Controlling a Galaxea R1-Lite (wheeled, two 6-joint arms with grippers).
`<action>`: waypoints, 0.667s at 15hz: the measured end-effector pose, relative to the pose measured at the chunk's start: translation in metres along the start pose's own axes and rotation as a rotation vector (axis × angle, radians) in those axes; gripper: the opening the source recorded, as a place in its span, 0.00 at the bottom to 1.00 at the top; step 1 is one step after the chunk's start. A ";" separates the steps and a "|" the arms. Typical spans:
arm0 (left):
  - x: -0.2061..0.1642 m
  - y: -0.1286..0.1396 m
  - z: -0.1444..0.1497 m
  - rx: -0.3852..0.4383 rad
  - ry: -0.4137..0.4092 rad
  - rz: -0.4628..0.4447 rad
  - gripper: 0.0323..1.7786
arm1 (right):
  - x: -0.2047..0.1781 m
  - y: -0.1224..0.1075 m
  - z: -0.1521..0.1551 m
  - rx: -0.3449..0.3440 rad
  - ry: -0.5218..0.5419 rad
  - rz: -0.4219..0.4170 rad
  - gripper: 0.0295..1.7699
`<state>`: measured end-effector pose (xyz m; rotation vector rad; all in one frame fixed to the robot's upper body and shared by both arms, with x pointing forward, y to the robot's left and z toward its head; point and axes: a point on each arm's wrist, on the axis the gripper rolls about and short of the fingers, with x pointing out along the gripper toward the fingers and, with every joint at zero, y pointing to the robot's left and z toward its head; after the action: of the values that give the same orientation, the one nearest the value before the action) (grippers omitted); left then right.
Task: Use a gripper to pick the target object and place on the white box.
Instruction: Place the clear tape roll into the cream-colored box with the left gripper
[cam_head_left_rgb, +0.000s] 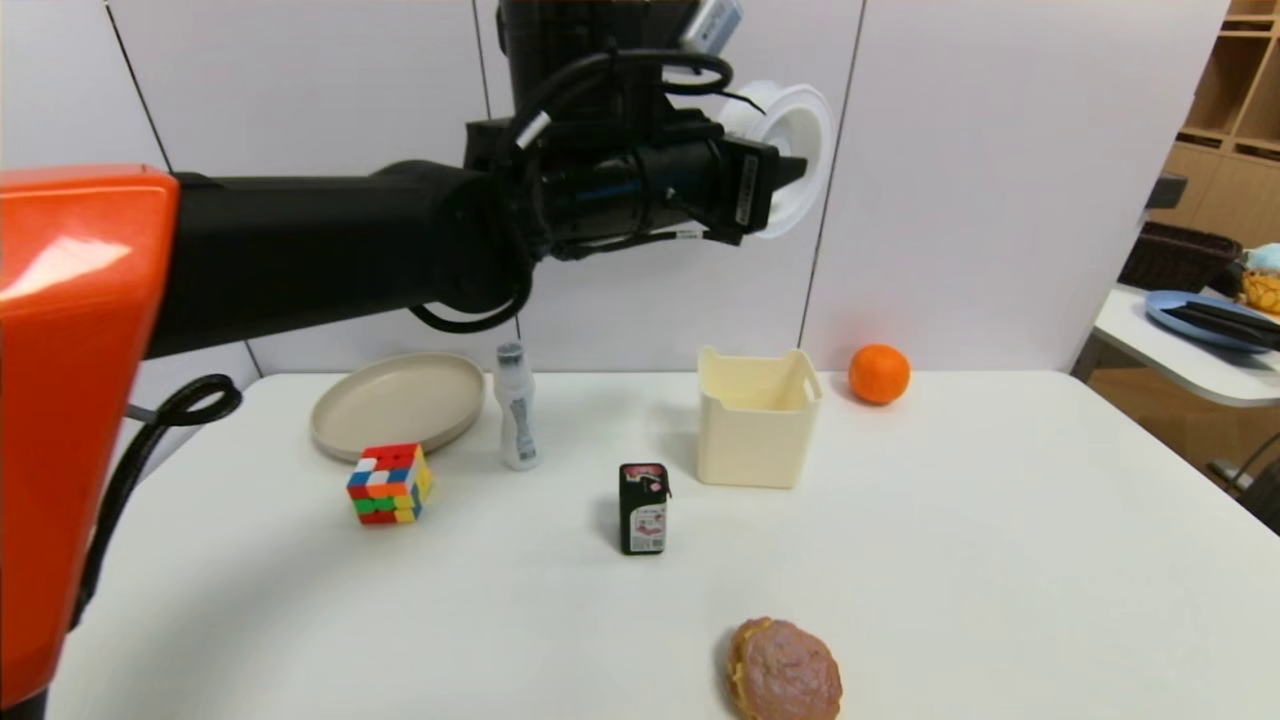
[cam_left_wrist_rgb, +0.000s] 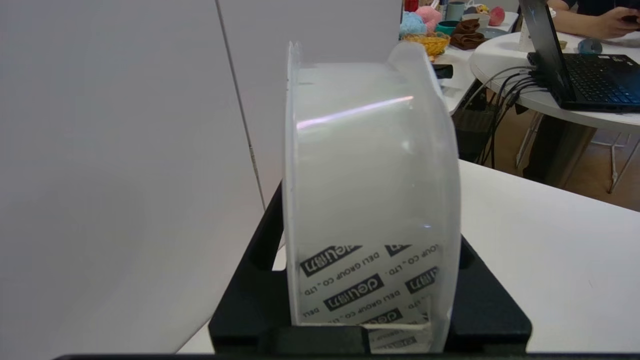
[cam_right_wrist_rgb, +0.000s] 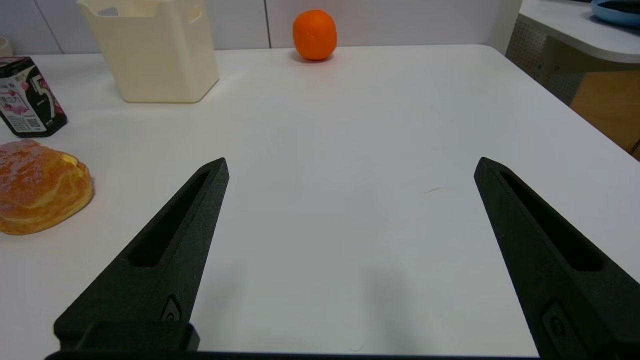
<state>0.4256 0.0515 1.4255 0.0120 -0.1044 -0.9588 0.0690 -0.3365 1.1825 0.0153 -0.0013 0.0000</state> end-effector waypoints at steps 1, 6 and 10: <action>0.009 -0.001 -0.013 -0.007 0.019 -0.008 0.32 | 0.000 0.000 0.000 0.000 0.001 0.000 0.96; 0.040 0.001 -0.077 -0.037 0.143 -0.014 0.32 | 0.000 0.000 0.000 0.000 0.000 0.000 0.96; 0.049 0.006 -0.105 -0.049 0.205 0.032 0.32 | 0.000 0.000 0.000 0.000 0.000 0.000 0.96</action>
<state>0.4681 0.0106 1.3257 0.0631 0.1077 -0.9225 0.0691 -0.3365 1.1825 0.0157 -0.0009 0.0000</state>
